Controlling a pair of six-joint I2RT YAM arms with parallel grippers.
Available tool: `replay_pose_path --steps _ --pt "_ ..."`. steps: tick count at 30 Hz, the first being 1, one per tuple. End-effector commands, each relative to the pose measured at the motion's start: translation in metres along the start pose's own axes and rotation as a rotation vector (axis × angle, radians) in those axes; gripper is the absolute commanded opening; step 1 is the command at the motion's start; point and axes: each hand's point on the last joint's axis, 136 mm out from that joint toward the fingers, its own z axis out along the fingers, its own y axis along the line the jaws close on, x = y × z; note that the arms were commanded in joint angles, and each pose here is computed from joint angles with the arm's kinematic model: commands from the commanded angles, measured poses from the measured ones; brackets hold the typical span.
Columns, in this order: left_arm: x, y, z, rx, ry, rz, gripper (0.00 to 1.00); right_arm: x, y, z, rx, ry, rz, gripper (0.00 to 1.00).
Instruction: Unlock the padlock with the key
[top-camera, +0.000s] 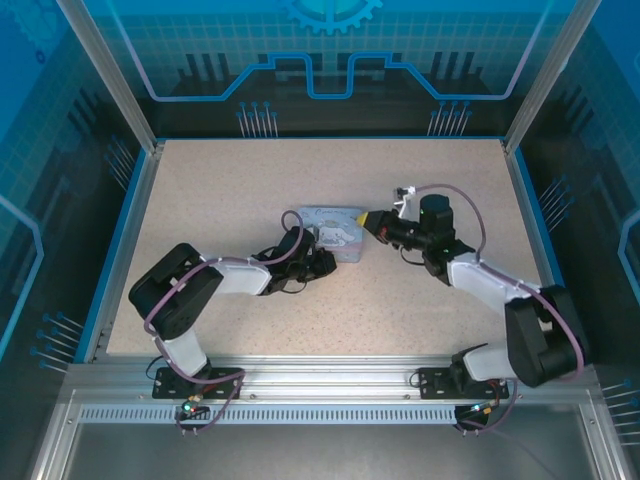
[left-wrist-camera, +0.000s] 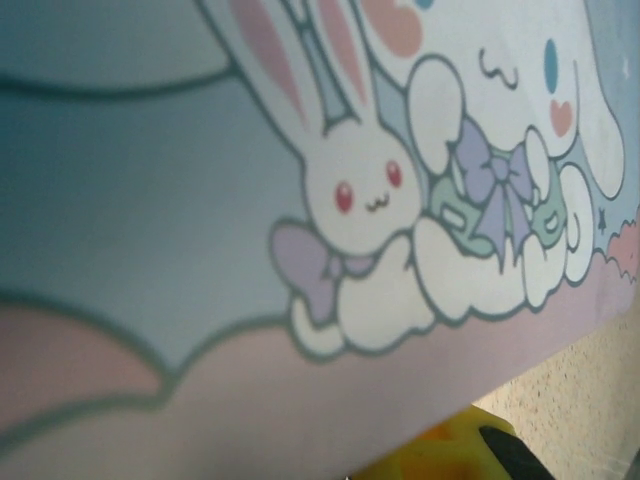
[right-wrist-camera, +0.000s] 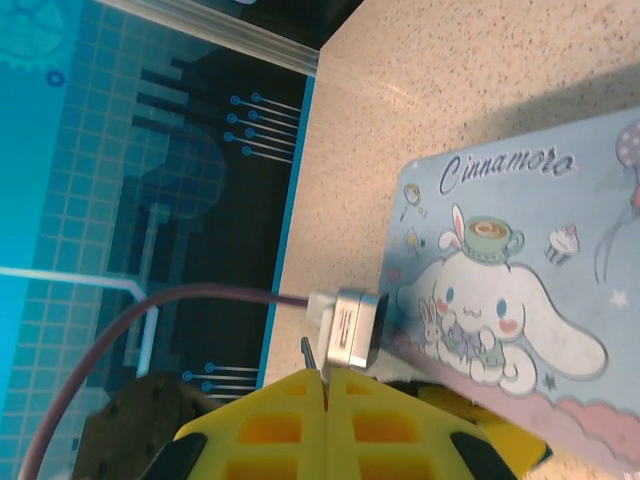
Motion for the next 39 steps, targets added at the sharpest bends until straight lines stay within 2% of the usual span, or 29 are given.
replay_pose_path --steps 1,8,16,26,39 --pt "-0.001 -0.024 -0.011 0.070 0.060 -0.011 0.00 0.019 -0.014 -0.016 0.024 0.021 0.043 0.00" --pt "-0.007 -0.046 -0.014 0.169 0.051 -0.087 0.00 0.049 -0.032 -0.042 0.049 -0.015 0.130 0.00" --pt "-0.016 -0.054 -0.016 0.245 0.001 -0.165 0.00 0.074 -0.046 -0.037 0.062 -0.012 0.224 0.00" --pt "-0.034 -0.052 -0.021 0.315 -0.110 -0.287 0.00 0.074 -0.060 -0.014 0.048 -0.051 0.361 0.00" --pt "-0.047 -0.055 -0.028 0.337 -0.161 -0.391 0.00 0.071 -0.070 0.000 0.051 -0.081 0.395 0.00"
